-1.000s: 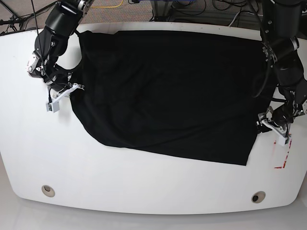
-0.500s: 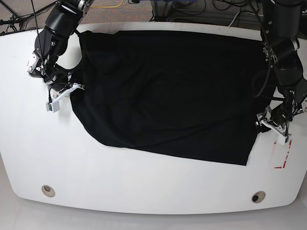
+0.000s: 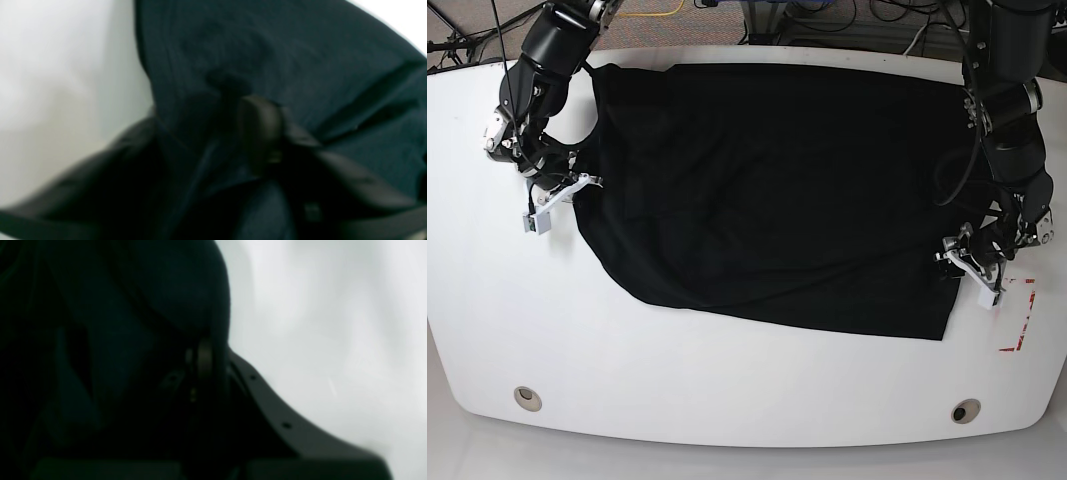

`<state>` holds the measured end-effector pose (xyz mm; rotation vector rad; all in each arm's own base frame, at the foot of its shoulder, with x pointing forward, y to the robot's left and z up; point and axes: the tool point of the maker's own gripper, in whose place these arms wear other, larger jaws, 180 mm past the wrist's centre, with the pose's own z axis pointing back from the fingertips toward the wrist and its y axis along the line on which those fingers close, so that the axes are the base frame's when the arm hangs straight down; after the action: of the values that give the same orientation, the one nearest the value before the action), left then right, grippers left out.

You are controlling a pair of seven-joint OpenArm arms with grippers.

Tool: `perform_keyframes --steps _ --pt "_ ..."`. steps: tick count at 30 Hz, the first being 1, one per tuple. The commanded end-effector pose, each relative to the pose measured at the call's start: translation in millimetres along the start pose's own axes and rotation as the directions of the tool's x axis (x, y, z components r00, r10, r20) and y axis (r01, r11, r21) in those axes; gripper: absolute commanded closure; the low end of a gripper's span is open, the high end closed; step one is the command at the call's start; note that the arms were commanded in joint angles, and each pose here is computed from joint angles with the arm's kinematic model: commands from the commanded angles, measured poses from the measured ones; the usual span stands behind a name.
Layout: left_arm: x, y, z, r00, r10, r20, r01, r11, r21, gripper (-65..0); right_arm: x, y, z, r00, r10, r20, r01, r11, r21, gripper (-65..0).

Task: Fold the T-shirt properly
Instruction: 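Release the left gripper and regrasp the shirt's side edge lower down, then lift the shirt with both grippers and pull it toward the robot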

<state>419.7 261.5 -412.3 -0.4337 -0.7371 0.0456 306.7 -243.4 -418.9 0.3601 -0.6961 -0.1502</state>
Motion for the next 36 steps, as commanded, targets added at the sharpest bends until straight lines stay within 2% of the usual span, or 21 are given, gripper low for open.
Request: perform_keyframes --steps 1,4,10,13,16,19,27,36 --pt "-17 2 0 0.995 -0.028 -0.098 0.03 0.999 0.017 -8.6 7 -3 4 1.0 0.022 0.003 -0.022 1.0 -0.012 0.0" --pt "-16 2 0 0.995 -0.027 -0.093 0.029 0.999 0.017 0.0 7 -4 4 1.0 0.025 0.002 -0.025 1.0 -0.017 0.0" --pt "-13 7 3 0.996 -0.024 -0.09 0.027 0.999 0.035 0.0 12 -4 6 0.999 0.037 0.012 -0.036 0.999 -0.019 0.0" --pt "1 14 14 0.996 -0.059 -0.068 0.062 0.997 0.051 0.0 28 0 16 0.995 0.079 0.052 -0.078 0.996 -0.034 0.0" --pt "0 16 23 0.992 -0.094 -0.086 0.101 0.992 0.071 0.0 43 4 26 0.988 0.127 0.091 -0.123 0.991 -0.052 0.0" --pt "11 18 37 0.984 -0.152 -0.09 0.161 0.982 0.103 0.0 50 8 34 0.982 0.161 0.097 -0.155 0.986 -0.066 0.0" --pt "44 5 83 0.946 -0.318 -0.059 0.323 0.922 0.213 0.0 82 14 61 0.952 0.271 0.143 -0.254 0.959 -0.125 0.0" --pt "97 -19 138 0.879 -0.476 -0.009 0.448 0.821 0.353 0.0 137 29 92 0.888 0.405 0.218 -0.366 0.909 -0.199 0.0"
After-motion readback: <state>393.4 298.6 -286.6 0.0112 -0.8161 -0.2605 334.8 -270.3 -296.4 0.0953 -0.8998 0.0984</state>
